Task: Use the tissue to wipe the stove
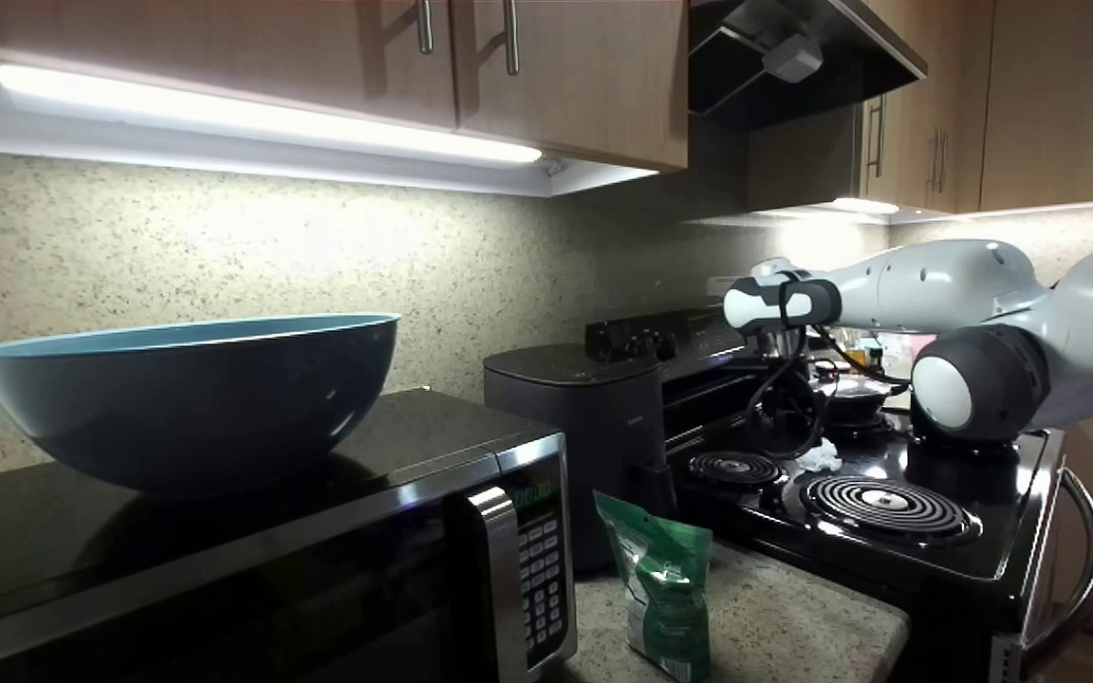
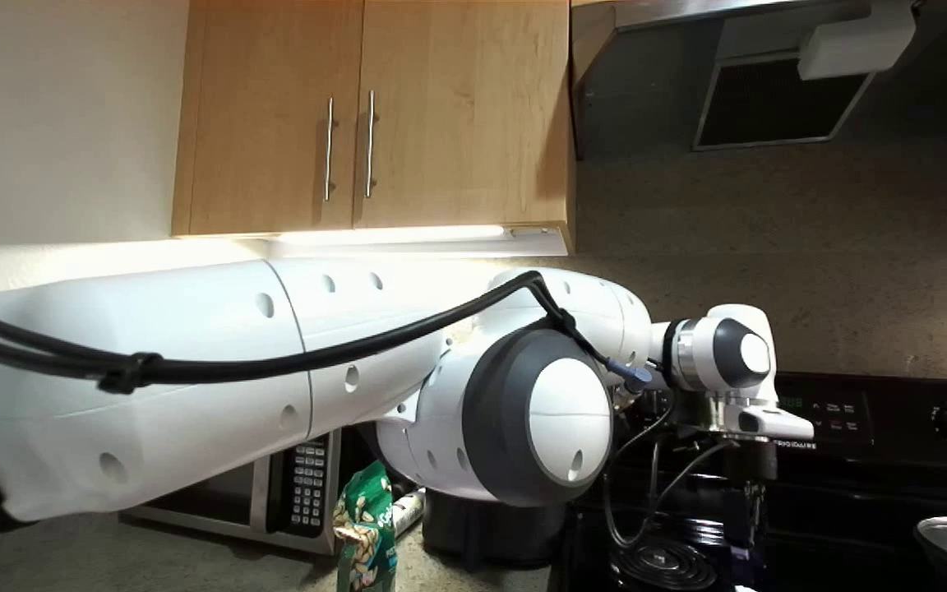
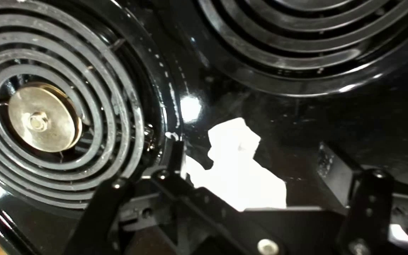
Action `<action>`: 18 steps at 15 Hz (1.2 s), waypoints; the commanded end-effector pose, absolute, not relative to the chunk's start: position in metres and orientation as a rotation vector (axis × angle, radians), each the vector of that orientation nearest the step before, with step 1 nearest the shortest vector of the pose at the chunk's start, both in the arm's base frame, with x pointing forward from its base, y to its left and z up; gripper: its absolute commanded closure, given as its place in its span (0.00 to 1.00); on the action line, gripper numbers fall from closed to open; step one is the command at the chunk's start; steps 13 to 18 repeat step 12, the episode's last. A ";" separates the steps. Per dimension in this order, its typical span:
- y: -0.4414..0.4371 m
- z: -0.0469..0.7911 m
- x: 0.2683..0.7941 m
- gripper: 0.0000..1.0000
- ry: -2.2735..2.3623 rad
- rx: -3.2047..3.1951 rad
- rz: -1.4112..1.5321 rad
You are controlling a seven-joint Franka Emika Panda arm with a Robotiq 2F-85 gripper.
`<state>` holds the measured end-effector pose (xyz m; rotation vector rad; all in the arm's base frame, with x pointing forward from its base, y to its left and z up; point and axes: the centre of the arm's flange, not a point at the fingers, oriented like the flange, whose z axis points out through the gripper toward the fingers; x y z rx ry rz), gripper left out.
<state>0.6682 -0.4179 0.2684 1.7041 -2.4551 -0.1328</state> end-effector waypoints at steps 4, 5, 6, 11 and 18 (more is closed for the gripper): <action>-0.412 0.317 0.680 0.00 -2.486 1.754 -0.002; -0.411 0.324 0.681 0.00 -2.489 1.757 0.009; -0.411 0.324 0.681 0.00 -2.489 1.757 0.008; -0.411 0.314 0.680 0.00 -2.484 1.753 -0.014; -0.411 0.314 0.680 0.00 -2.484 1.753 -0.014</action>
